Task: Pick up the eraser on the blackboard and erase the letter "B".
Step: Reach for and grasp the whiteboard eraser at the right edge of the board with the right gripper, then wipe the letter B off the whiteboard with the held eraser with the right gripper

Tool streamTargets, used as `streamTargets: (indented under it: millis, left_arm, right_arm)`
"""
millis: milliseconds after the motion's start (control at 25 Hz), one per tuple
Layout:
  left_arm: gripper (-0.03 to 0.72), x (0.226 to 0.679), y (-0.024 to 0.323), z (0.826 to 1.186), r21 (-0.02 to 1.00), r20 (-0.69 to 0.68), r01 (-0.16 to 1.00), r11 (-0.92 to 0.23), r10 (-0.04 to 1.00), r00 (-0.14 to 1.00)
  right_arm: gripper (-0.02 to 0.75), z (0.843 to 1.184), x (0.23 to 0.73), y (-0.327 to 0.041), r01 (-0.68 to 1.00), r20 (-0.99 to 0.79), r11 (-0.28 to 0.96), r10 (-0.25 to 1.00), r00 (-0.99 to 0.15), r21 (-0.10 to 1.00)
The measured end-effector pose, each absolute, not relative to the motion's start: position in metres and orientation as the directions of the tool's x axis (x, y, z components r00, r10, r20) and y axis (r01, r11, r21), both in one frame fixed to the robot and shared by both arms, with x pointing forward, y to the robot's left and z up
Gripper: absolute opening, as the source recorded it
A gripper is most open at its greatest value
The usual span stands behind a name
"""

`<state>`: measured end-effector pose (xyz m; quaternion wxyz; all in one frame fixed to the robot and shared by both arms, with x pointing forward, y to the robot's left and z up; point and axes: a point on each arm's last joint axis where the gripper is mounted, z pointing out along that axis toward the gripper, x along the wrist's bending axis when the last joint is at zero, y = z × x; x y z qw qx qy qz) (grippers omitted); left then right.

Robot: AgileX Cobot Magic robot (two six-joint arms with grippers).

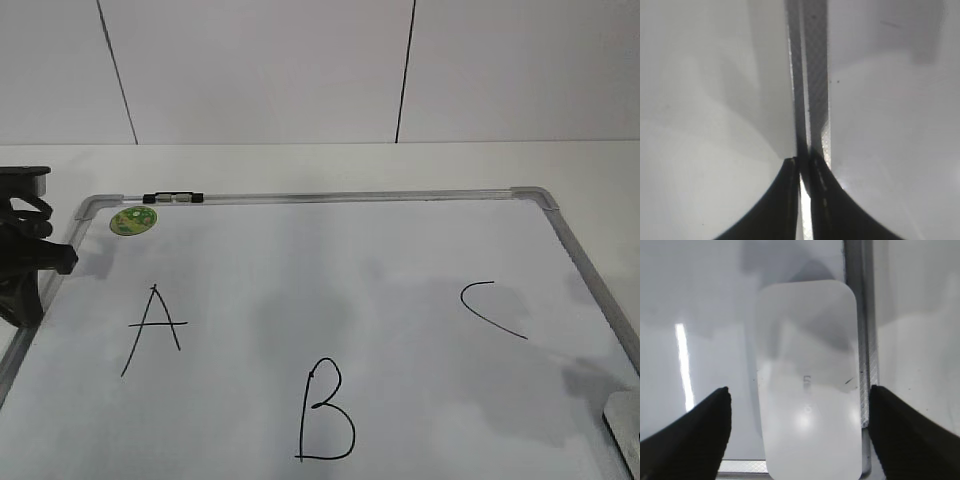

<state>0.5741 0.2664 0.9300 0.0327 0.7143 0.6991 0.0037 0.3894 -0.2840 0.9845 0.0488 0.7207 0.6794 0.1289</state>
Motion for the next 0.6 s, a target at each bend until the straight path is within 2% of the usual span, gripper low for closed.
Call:
streamTargets:
  millis: [600]
  left_arm:
    - [0.020,0.574,0.266,0.930,0.052,-0.040,0.998,-0.020,0.999,0.023]
  right_arm:
    - [0.659,0.956,0.407,-0.284,0.990,0.104,-0.074,0.993,0.062,0.122]
